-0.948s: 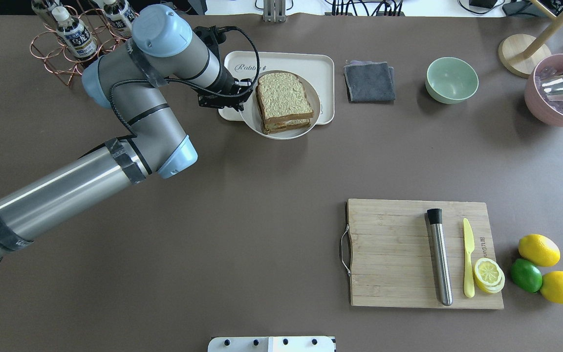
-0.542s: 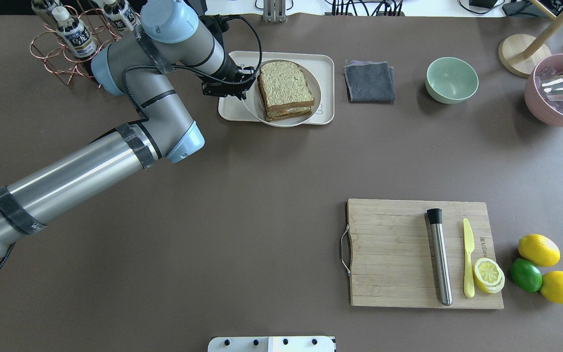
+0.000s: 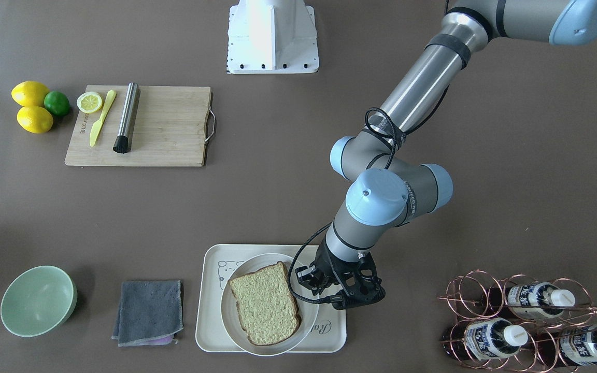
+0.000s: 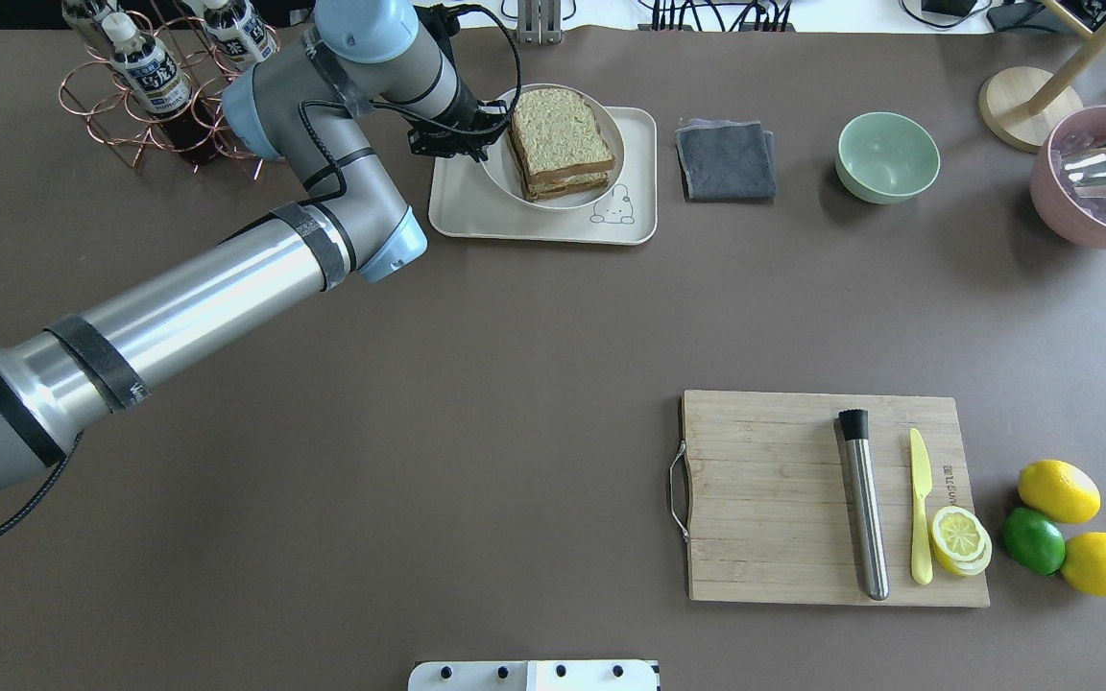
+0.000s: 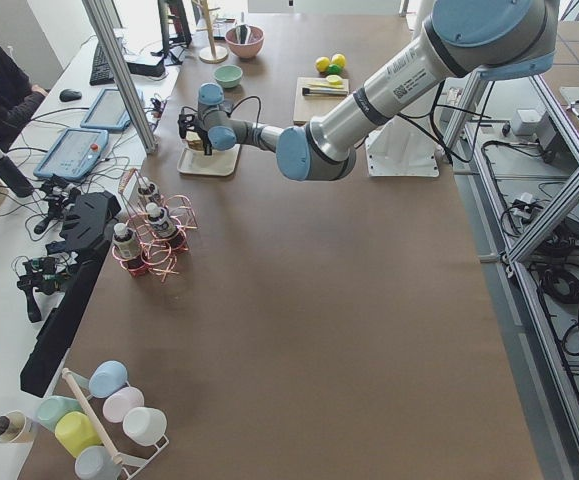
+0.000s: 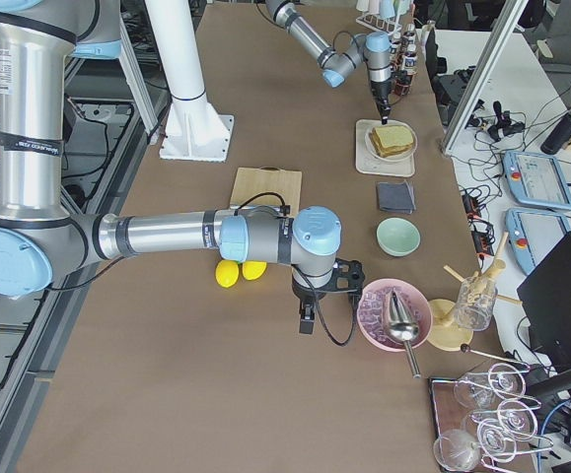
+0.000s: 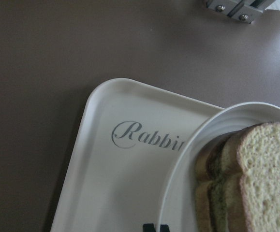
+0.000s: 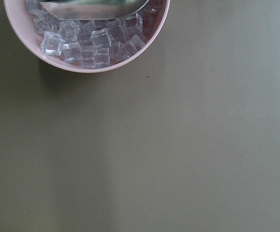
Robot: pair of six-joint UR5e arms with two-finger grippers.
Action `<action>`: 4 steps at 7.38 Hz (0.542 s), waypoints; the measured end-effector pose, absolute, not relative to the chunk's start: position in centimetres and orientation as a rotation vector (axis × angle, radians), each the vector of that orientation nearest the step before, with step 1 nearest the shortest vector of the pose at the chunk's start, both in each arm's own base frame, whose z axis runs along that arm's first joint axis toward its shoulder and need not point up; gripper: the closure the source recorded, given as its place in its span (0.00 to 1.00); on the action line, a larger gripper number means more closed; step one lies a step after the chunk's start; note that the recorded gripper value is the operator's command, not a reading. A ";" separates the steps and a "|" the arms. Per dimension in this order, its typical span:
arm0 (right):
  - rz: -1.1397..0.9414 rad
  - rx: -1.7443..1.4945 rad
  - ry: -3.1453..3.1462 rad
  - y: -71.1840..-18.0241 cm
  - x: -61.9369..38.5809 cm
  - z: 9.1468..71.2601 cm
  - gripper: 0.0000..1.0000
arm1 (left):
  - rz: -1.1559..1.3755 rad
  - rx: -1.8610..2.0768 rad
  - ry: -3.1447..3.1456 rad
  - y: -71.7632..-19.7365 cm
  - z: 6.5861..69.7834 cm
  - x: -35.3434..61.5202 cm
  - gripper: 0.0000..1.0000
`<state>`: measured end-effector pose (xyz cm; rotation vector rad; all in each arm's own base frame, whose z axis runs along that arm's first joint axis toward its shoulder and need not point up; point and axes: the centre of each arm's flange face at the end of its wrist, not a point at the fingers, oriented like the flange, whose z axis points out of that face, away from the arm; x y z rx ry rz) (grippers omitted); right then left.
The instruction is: Make sandwich and place on tray
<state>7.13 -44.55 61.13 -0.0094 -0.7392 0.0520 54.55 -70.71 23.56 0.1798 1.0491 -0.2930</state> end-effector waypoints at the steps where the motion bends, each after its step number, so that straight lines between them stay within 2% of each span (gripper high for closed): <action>1: 0.053 -0.011 -0.739 -44.5 7.1 61.2 0.00 | -0.297 0.191 1.047 -70.8 23.6 54.5 0.01; 3: 0.053 -0.016 -0.743 -44.4 7.1 61.4 0.00 | -0.279 0.218 1.059 -70.3 23.6 53.9 0.01; 4: 0.053 -0.017 -0.746 -44.3 7.1 61.5 0.00 | -0.245 0.241 1.079 -68.4 25.3 52.1 0.01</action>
